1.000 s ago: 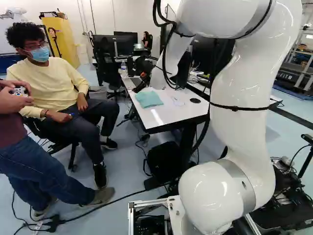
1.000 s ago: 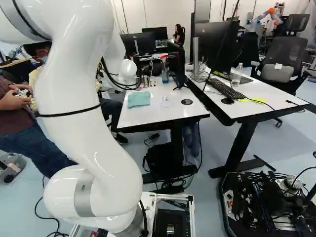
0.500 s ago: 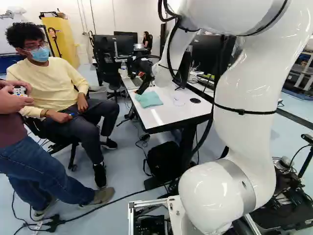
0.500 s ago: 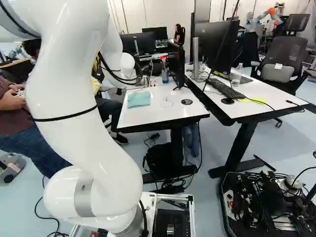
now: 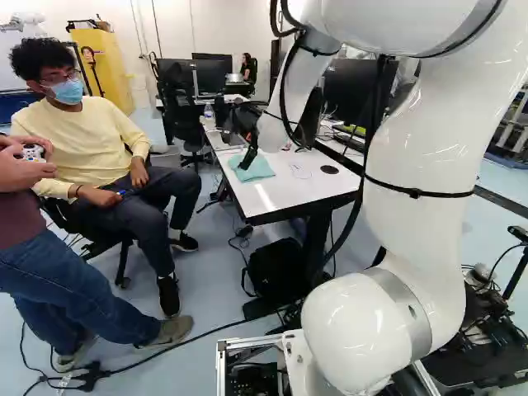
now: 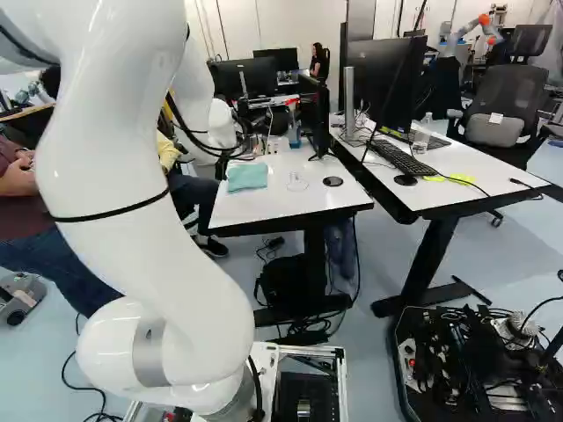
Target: Clean the table with the green towel
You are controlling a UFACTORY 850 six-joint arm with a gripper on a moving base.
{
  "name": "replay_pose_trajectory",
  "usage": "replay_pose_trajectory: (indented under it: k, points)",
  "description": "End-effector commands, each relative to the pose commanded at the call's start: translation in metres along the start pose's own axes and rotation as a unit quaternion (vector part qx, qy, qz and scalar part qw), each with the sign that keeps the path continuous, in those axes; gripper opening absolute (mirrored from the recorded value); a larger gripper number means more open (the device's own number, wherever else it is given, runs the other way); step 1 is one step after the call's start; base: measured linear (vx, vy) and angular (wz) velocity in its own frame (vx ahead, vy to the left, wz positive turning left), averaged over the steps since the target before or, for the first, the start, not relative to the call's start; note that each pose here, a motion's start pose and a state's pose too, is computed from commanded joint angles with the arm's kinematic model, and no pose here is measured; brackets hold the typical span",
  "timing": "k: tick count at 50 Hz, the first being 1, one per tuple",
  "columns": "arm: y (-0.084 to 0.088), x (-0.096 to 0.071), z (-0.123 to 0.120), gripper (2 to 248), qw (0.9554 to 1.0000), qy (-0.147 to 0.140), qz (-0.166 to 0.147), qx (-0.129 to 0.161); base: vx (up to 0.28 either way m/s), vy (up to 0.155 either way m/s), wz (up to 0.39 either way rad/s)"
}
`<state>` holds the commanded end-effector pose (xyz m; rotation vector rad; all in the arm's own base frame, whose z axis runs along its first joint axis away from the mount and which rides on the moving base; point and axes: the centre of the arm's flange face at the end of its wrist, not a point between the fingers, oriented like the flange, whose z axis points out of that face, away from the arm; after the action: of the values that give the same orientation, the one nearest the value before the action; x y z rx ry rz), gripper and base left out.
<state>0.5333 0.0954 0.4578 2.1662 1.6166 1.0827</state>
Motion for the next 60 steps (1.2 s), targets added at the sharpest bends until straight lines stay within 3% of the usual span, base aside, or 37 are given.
replay_pose_trajectory:
  k: [8, 15, 34, 46, 60]
  points:
    - [-0.002, -0.009, 0.0, 247, 0.9989, -0.03, 0.036, -0.002, 0.0, 0.0, 0.0]
    - [-0.002, -0.01, 0.0, 247, 0.9975, -0.03, 0.063, -0.005, 0.0, 0.0, 0.0]
    - [0.003, 0.003, -0.001, 247, 0.9917, 0.051, 0.116, -0.022, 0.0, 0.0, 0.0]
    - [0.01, -0.003, -0.009, 247, 0.9807, 0.091, 0.167, -0.046, 0.0, 0.0, 0.0]
    - [0.015, -0.027, -0.02, 247, 0.9631, 0.076, 0.247, -0.074, 0.0, 0.0, 0.0]
